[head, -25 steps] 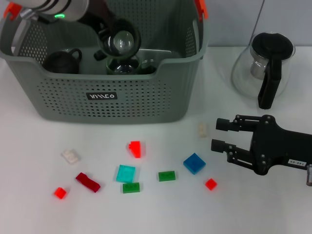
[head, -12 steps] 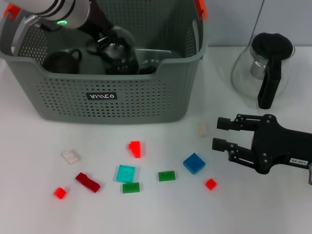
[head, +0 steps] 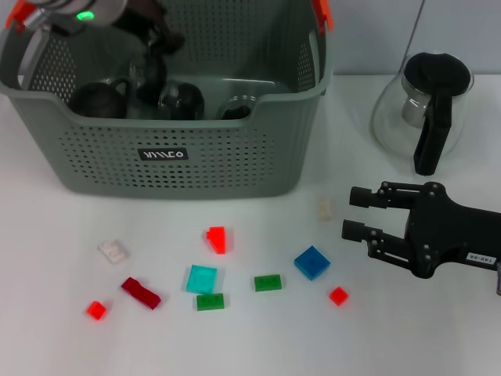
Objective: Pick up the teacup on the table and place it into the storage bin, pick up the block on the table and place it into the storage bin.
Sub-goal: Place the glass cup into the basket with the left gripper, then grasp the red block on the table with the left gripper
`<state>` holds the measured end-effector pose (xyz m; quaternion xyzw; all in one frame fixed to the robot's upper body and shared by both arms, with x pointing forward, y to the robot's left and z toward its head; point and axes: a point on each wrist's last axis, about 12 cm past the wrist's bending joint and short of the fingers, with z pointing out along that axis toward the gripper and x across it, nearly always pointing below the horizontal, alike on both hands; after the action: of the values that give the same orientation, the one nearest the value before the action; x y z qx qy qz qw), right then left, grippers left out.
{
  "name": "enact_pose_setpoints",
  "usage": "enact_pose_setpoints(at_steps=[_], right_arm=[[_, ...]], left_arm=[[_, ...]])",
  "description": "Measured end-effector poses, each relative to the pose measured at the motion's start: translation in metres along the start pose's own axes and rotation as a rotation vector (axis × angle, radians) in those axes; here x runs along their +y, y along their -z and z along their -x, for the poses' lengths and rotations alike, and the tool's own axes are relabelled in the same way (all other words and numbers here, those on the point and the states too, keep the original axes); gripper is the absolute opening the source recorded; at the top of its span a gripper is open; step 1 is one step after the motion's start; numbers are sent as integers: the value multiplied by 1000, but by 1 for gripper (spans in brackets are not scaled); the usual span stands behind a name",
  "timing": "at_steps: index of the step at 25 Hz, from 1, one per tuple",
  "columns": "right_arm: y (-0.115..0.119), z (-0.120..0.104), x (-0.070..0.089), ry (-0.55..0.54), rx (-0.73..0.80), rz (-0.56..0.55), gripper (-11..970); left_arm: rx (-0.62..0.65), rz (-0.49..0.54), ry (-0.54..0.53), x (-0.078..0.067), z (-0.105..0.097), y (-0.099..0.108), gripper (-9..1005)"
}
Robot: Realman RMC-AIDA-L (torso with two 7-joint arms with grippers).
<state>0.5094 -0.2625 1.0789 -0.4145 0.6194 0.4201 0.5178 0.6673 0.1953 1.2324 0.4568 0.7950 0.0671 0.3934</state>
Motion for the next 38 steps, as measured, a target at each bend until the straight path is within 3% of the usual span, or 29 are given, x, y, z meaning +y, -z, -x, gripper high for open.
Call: enact_pose_setpoints(at_steps=[3, 4, 6, 11, 14, 17, 20, 23, 30, 35, 38], right_arm=[[0, 0, 0, 0, 0, -1, 491], [0, 0, 0, 0, -1, -1, 491], [0, 0, 0, 0, -1, -2, 490], [1, 0, 0, 0, -2, -3, 491], [0, -1, 1, -2, -2, -2, 492], [0, -1, 1, -3, -2, -1, 493], [0, 0, 0, -3, -5, -3, 491], [1, 0, 1, -3, -6, -3, 490], [-4, 1, 0, 0, -9, 11, 492], [-5, 2, 0, -27, -12, 10, 492], [-5, 3, -1, -39, -12, 10, 492]], left_arm=[[-132, -10, 156, 14, -7, 19, 435], [-211, -45, 254, 21, -15, 29, 475], [-359, -131, 405, 29, -32, 45, 473], [-931, -504, 763, 39, -87, 83, 488], [-1153, -625, 822, 38, -105, 96, 515], [-1227, -662, 814, 33, -113, 104, 542], [-1186, -699, 759, 21, -123, 108, 655], [-1066, -722, 670, 8, -136, 114, 767], [-635, -769, 495, -28, -162, 116, 814], [-329, -806, 401, -50, -169, 103, 813], [-156, -838, 398, -57, -169, 93, 813]])
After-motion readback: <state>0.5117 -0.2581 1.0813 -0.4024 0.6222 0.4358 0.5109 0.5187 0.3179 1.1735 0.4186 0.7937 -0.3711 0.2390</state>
